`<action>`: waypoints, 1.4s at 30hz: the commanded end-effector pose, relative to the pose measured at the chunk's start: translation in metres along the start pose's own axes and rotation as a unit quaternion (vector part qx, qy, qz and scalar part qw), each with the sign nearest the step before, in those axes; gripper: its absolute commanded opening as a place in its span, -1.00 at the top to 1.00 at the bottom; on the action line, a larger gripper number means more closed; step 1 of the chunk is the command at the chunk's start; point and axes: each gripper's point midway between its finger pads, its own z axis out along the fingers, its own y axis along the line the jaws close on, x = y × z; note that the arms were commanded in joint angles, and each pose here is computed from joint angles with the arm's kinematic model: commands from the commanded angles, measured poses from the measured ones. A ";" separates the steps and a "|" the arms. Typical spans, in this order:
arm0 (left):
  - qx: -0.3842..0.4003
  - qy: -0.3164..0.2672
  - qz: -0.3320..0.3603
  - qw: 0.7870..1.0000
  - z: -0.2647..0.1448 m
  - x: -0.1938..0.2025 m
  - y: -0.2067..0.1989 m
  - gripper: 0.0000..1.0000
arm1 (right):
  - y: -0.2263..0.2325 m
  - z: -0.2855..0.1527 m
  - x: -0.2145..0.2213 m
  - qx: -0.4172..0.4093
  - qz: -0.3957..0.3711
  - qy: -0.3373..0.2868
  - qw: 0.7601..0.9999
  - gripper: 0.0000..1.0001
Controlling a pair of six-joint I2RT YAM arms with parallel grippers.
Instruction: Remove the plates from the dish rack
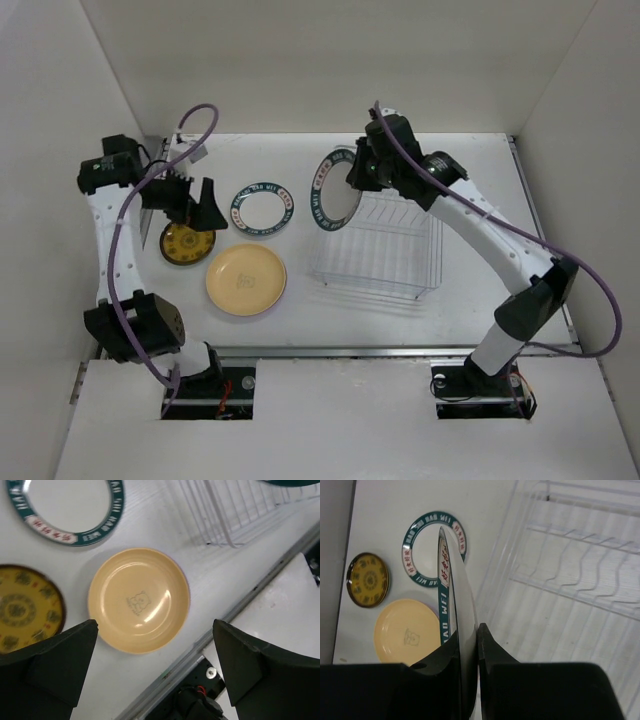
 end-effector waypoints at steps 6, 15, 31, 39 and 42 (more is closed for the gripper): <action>0.099 0.034 -0.012 0.994 0.074 -0.035 -0.042 -0.99 | 0.102 0.044 0.005 -0.260 -0.010 -0.016 0.965 1.00; 0.133 0.082 -0.087 0.984 0.150 -0.035 0.008 -0.99 | 0.132 0.084 0.036 -0.356 -0.027 0.006 0.934 1.00; 0.182 0.066 -0.092 0.977 0.138 -0.040 -0.016 1.00 | 0.138 0.114 0.061 -0.400 -0.008 0.045 0.915 1.00; 0.190 -0.006 -0.226 0.955 0.106 -0.078 0.013 1.00 | 0.132 0.116 0.037 -0.371 -0.003 0.042 0.928 -0.58; 0.168 -0.036 -0.252 0.952 0.105 -0.090 0.035 1.00 | 0.120 0.124 0.026 -0.333 -0.003 0.024 0.942 -0.76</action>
